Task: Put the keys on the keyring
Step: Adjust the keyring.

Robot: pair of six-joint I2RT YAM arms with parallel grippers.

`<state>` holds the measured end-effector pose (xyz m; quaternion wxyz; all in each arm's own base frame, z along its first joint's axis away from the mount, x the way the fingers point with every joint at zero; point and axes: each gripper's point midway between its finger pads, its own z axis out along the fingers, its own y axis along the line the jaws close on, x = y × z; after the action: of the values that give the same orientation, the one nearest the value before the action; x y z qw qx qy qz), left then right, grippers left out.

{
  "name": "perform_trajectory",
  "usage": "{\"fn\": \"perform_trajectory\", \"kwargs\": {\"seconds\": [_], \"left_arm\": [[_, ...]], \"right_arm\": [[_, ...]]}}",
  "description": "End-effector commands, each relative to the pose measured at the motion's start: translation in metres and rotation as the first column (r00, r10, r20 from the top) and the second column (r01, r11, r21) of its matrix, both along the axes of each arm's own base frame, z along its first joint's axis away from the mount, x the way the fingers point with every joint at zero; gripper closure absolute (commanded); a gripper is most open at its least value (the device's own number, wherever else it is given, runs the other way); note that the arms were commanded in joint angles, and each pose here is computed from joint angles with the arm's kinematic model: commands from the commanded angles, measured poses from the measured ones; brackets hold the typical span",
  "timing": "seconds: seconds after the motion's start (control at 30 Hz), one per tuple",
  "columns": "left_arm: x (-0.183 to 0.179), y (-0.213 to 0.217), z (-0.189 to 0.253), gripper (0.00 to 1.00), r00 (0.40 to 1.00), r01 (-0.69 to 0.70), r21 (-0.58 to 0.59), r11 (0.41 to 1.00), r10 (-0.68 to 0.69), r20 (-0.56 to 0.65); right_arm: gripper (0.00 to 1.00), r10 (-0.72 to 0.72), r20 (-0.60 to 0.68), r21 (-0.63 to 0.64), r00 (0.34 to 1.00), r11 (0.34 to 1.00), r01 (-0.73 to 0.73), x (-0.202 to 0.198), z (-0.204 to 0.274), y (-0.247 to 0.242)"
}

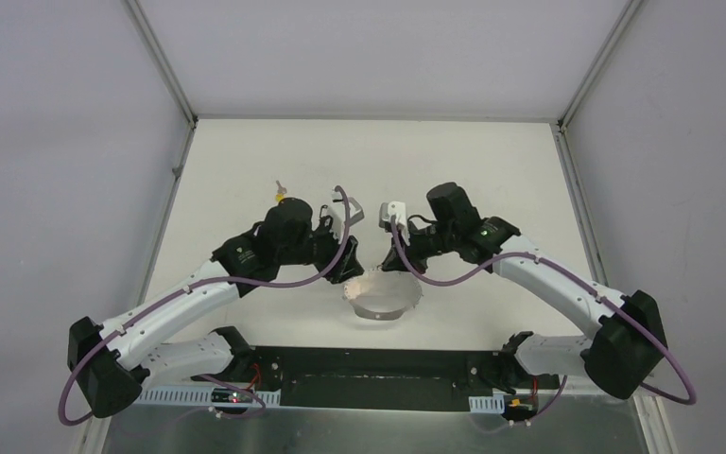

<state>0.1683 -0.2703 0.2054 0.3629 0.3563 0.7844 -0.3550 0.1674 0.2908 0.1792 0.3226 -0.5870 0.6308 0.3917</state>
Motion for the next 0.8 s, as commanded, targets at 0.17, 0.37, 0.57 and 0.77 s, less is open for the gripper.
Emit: {"fn": "perform_trajectory", "kwargs": {"seconds": [0.17,0.37,0.57,0.77], "left_arm": [[-0.030,-0.018,-0.010,0.61,0.985,0.142,-0.112,0.984,-0.151,-0.079],[-0.040,-0.027,-0.021,0.66,0.981,0.165,-0.099,0.981,-0.173,-0.086],[-0.041,-0.034,-0.008,0.64,0.983,0.181,-0.087,0.980,-0.182,0.001],[-0.013,-0.013,0.032,0.46,0.986,0.065,-0.044,0.997,-0.058,0.156]], "right_arm": [[1.00,-0.054,0.028,0.068,0.998,0.996,0.052,0.036,0.031,0.026],[1.00,-0.111,0.014,0.118,0.994,0.987,0.109,0.050,0.042,0.034],[1.00,-0.135,0.025,0.142,0.991,0.981,0.130,0.060,0.054,0.037],[1.00,-0.066,0.079,0.106,0.995,0.993,0.058,0.049,0.046,0.026]]}}
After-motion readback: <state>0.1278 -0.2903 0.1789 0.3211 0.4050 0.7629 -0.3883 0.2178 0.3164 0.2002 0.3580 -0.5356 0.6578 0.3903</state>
